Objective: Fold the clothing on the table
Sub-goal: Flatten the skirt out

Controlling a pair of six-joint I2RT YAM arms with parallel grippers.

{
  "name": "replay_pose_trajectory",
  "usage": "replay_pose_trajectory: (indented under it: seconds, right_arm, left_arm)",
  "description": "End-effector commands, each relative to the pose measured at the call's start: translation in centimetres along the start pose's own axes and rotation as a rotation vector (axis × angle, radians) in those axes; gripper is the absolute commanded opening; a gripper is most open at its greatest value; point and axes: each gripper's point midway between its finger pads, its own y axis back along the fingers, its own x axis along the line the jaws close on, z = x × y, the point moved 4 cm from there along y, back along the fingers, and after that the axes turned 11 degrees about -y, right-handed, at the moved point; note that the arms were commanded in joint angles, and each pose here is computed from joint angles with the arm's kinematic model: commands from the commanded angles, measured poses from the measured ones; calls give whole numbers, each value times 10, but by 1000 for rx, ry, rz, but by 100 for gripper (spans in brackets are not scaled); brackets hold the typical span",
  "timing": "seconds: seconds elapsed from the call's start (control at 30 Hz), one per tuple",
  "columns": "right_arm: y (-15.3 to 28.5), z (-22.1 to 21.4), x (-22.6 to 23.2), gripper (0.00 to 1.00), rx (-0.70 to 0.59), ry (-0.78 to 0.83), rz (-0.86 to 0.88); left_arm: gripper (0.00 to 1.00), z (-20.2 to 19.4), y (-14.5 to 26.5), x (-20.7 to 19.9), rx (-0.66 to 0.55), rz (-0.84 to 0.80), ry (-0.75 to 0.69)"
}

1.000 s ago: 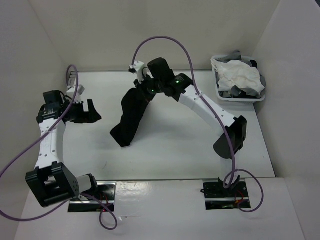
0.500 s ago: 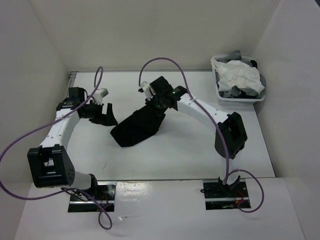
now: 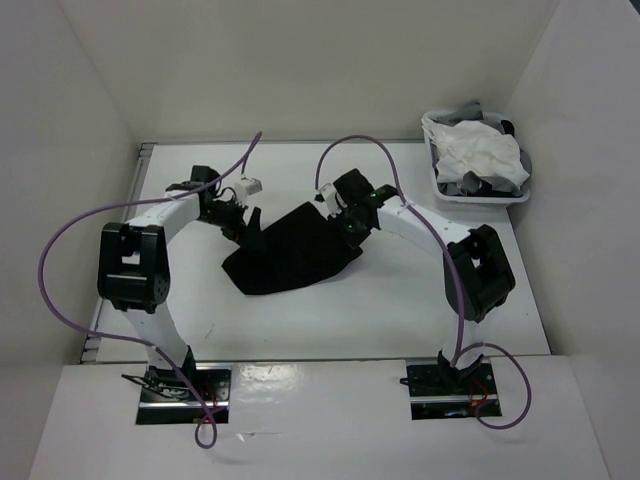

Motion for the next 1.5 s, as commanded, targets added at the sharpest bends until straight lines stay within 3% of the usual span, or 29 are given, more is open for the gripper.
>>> replay_pose_trajectory:
  seconds: [0.0, 0.37, 0.57, 0.7, 0.9, 0.97, 1.1, 1.2, 1.33, 1.47]
  right_arm:
    - [22, 14, 3, 0, -99, 13, 33]
    - [17, 9, 9, 0, -81, 16, 102]
    - [18, 8, 12, 0, -89, 18, 125]
    - [23, 9, 10, 0, -110, 13, 129]
    - [27, 13, 11, 0, -128, 16, 137]
    - [27, 13, 11, 0, -128, 16, 137]
    - [28, 11, 11, 0, -128, 16, 137]
    - [26, 9, 11, 0, -128, 16, 137]
    - [26, 9, 11, 0, -128, 16, 137]
    - [26, 9, 11, 0, -128, 16, 137]
  left_arm:
    - [95, 23, -15, 12, -103, -53, -129]
    - [80, 23, -70, 15, -59, -109, -150]
    - [69, 21, -70, 29, -57, -97, -97]
    - [58, 12, -64, 40, -47, -87, -45]
    - [28, 1, -64, 40, -14, -105, 8]
    - [23, 0, -64, 38, -13, -117, 6]
    - [23, 5, -63, 29, -20, -163, -1]
    - [29, 9, -64, 21, -20, -206, 7]
    - [55, 13, -64, 13, -28, -255, -3]
    - [60, 16, -64, 14, -32, -251, -10]
